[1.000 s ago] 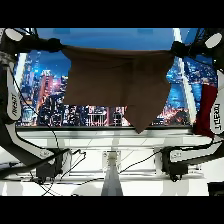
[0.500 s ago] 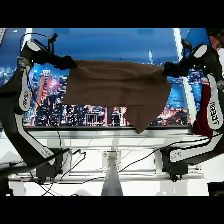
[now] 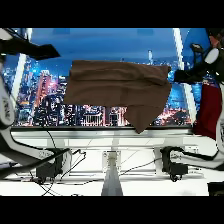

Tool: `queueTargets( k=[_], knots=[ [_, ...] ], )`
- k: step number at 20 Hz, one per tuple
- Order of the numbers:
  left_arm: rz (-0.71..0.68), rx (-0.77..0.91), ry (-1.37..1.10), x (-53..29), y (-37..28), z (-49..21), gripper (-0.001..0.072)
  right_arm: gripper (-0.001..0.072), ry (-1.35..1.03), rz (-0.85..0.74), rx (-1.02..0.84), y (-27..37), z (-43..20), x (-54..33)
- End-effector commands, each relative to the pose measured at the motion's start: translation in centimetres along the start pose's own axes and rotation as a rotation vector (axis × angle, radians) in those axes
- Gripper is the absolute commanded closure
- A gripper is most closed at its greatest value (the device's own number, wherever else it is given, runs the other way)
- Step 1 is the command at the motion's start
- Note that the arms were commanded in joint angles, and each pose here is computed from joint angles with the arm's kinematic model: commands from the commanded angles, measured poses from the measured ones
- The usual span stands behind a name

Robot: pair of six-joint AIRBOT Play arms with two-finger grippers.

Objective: Fold the clothes and pants, and hang the long-sleeved shirts on hangers.

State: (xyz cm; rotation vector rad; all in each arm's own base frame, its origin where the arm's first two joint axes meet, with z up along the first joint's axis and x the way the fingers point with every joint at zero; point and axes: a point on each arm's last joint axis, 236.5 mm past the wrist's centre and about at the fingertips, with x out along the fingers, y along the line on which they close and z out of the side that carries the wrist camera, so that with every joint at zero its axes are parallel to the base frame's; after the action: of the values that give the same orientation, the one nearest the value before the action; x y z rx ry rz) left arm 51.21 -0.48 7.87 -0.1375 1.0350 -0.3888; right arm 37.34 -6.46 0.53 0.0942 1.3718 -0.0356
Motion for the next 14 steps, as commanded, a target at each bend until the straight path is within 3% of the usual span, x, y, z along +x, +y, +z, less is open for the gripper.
queueTargets(
  k=[1,3,5,7,9,14],
  knots=[
    [0.224,0.064,-0.027,-8.8,2.8,-0.6,0.0110,0.0322,0.000,-0.027,0.040,-1.6,-6.5,-0.6],
    [0.252,0.058,-0.046,-11.9,3.0,-1.2,0.0111,0.0535,-0.044,0.086,0.103,1.1,-10.0,0.6],
    [0.277,0.028,-0.060,-13.7,4.1,-1.7,0.0111,0.0544,-0.097,0.212,0.173,4.5,-12.2,1.9],
    [0.260,-0.027,-0.039,-13.2,5.2,-3.1,0.0111,0.0511,-0.082,0.348,0.272,7.8,-14.3,3.3],
    [0.191,-0.103,0.014,-10.5,5.8,-5.9,0.0111,0.0320,-0.021,0.434,0.353,9.9,-16.4,4.8],
    [0.119,-0.278,0.177,-2.5,7.3,-15.3,0.0111,0.0321,0.126,0.469,0.449,11.3,-21.0,7.6]
  ],
)
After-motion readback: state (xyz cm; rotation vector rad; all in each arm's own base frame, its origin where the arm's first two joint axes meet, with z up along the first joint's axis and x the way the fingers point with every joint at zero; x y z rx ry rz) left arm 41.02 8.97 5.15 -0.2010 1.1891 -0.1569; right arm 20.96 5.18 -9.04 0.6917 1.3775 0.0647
